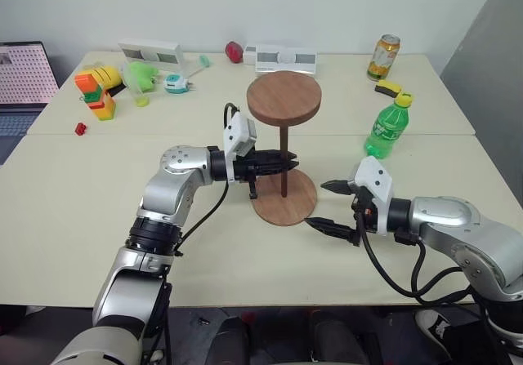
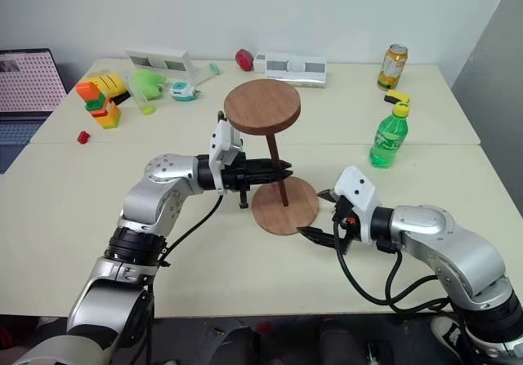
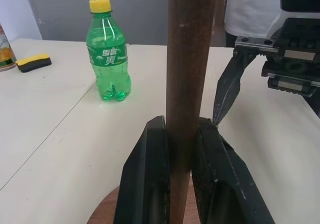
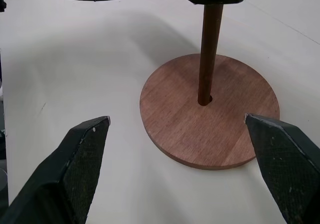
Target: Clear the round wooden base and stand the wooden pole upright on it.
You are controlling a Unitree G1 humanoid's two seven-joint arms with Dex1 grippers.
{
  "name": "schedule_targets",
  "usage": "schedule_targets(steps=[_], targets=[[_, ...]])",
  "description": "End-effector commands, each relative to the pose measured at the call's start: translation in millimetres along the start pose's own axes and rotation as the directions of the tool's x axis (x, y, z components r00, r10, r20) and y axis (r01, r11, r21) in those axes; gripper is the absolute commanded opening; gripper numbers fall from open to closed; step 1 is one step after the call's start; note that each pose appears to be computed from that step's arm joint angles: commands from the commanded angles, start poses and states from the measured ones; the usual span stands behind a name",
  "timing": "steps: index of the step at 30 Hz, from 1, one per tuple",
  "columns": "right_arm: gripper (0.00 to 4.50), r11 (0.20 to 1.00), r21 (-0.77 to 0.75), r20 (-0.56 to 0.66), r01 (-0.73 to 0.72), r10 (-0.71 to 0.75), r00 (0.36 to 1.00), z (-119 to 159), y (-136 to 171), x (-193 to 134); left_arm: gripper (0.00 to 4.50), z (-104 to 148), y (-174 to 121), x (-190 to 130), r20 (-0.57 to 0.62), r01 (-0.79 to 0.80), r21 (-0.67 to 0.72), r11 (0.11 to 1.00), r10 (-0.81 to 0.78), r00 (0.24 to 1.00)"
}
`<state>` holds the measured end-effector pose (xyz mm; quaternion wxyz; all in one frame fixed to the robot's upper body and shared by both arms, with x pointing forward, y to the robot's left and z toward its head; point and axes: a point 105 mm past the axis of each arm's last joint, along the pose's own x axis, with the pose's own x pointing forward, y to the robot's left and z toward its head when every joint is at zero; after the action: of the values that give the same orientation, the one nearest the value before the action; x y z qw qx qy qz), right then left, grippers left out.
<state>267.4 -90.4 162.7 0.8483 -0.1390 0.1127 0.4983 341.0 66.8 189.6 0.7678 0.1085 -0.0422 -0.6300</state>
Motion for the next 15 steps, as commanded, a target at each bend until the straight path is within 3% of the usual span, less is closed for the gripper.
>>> schedule_targets(steps=[1, 15], targets=[[4.50, 1.000, -0.024, 0.025, -0.003, 0.004, 1.000, 8, 2, -1, 0.24, -21, -1, -2, -0.082, -0.008, -0.024, 1.000, 0.006, 0.997], [4.50, 1.000, -0.029, 0.026, -0.007, 0.008, 1.000, 12, 5, -2, 0.24, -32, 3, -2, -0.099, -0.044, -0.061, 0.997, 0.038, 0.994]])
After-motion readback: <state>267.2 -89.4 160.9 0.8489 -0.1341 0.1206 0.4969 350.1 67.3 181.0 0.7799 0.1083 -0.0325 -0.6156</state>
